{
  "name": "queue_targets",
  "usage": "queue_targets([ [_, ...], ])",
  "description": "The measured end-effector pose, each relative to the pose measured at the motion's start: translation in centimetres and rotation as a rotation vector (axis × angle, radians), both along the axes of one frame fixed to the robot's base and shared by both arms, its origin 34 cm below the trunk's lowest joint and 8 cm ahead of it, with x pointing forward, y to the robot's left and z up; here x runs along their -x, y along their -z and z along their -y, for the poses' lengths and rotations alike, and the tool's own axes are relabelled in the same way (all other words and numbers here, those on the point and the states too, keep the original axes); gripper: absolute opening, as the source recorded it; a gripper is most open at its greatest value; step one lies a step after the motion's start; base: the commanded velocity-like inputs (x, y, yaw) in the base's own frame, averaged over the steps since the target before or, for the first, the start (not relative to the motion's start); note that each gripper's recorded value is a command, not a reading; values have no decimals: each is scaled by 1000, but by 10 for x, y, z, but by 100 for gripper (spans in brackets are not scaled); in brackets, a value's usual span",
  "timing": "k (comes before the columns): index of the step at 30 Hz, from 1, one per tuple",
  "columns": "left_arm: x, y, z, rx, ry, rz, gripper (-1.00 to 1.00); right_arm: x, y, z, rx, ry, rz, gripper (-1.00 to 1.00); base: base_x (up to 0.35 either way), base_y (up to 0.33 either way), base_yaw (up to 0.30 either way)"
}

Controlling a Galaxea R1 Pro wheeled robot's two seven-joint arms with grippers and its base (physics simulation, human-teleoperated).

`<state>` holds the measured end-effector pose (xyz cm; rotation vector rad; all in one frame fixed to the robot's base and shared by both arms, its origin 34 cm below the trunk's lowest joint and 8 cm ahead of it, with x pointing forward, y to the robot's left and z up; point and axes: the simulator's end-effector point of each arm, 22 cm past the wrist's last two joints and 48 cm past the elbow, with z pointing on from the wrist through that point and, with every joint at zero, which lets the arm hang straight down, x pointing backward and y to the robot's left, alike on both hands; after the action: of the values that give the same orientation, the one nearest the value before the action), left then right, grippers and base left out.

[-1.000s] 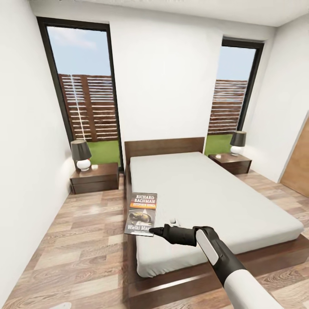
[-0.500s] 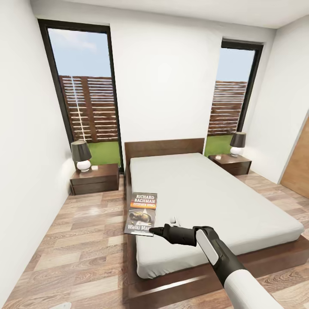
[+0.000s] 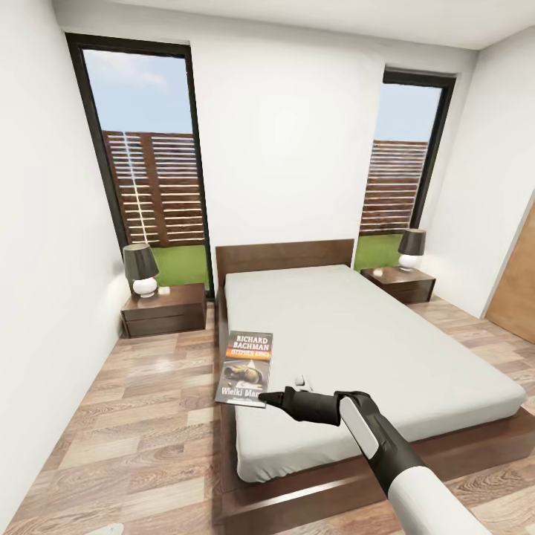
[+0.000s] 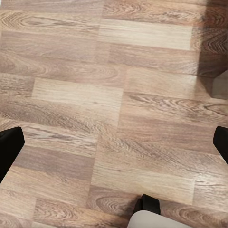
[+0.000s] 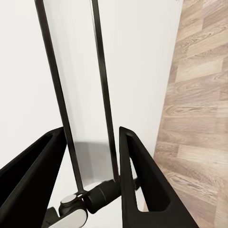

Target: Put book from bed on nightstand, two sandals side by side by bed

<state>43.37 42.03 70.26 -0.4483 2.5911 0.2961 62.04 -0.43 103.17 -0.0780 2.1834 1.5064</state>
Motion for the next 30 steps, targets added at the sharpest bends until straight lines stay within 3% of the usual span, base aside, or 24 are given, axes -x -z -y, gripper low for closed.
queue_targets([
  [14, 1, 1, 0, 0, 0, -3, 100, -3, -1, 0, -1, 9, 16, -100, 0, 0, 12],
  [30, 7, 8, 1, 4, 4, -24, 100, -6, 9, 4, -7, 19, -5, -100, 0, 0, 118],
])
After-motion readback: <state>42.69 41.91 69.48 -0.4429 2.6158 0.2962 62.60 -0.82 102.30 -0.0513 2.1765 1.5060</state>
